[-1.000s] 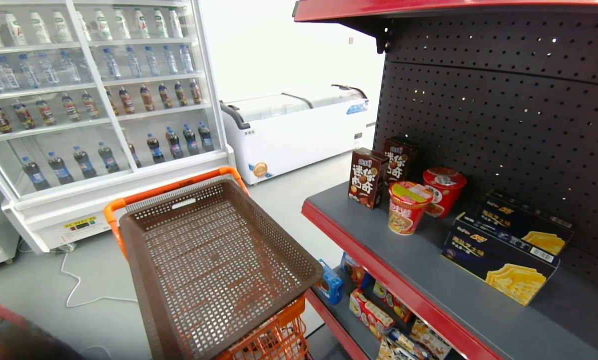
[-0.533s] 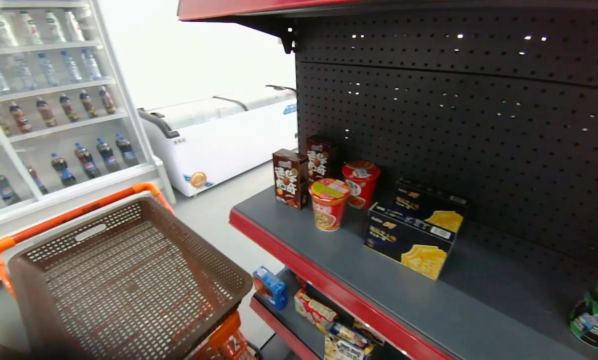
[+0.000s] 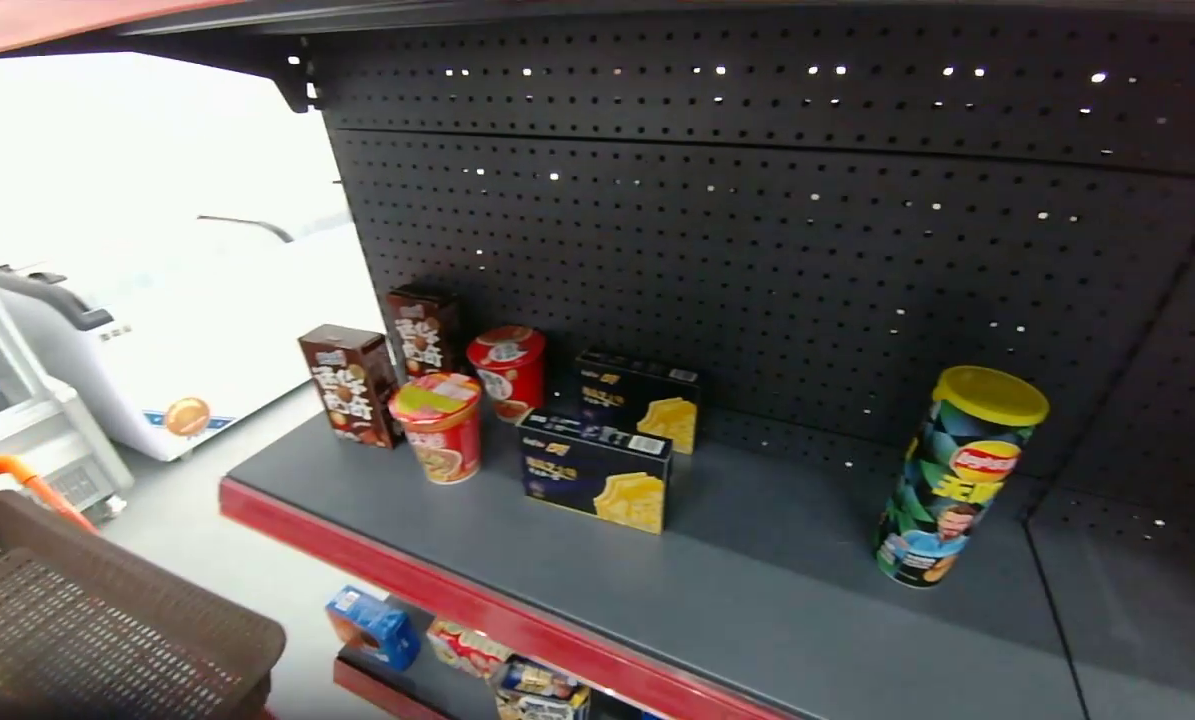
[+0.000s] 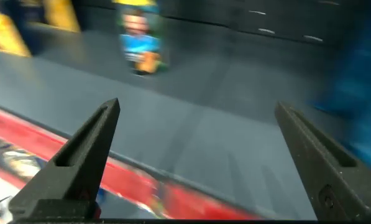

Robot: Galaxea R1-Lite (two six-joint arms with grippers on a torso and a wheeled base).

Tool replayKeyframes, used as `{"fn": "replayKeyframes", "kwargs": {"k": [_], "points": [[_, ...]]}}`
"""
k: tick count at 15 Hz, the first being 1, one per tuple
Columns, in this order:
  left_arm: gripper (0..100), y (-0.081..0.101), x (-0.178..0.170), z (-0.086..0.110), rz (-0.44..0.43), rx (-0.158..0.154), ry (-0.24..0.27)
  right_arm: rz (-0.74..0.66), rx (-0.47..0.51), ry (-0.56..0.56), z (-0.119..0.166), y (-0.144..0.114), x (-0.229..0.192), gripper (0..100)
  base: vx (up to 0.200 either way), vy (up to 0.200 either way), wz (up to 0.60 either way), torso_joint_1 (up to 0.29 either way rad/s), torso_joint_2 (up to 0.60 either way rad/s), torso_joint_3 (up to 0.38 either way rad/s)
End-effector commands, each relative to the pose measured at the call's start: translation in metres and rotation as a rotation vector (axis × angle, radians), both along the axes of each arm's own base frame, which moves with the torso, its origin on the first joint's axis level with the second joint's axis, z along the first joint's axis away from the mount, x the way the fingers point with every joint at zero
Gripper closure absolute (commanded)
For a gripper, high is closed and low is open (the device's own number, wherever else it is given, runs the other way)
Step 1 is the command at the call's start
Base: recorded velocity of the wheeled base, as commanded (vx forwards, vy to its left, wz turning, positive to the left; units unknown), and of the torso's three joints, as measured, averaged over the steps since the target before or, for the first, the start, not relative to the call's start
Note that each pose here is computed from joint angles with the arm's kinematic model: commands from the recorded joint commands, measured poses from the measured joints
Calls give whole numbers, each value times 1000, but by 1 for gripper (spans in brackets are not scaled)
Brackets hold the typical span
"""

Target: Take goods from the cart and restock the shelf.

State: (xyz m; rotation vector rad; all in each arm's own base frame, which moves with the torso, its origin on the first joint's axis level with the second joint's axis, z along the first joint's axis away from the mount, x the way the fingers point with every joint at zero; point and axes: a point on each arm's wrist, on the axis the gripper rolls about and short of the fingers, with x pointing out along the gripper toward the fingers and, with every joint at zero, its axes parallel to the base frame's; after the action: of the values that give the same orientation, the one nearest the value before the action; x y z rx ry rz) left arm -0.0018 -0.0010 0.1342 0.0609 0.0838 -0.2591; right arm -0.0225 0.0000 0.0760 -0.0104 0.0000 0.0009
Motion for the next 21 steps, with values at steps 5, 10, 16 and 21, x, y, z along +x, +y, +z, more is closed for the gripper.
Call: {"fn": "replayKeyframes", "kwargs": {"k": [5, 10, 16, 21], "points": [[100, 0, 1, -2, -1, 3, 13, 1, 0, 0, 0, 0, 0, 0, 0, 0, -600, 3, 4, 1], [100, 0, 0, 2, -1, 2, -6, 1, -3, 2, 0, 0, 0, 0, 0, 0, -120, 0, 0, 0], [100, 4, -11, 41, 150, 0, -66, -54, -15, 26, 1, -1, 2, 0, 0, 0, 0, 0, 0, 0], [100, 8, -32, 37, 249, 60, -55, 329, 86, 136, 93, 6, 36, 0, 0, 0, 0, 0, 0, 0]]}}
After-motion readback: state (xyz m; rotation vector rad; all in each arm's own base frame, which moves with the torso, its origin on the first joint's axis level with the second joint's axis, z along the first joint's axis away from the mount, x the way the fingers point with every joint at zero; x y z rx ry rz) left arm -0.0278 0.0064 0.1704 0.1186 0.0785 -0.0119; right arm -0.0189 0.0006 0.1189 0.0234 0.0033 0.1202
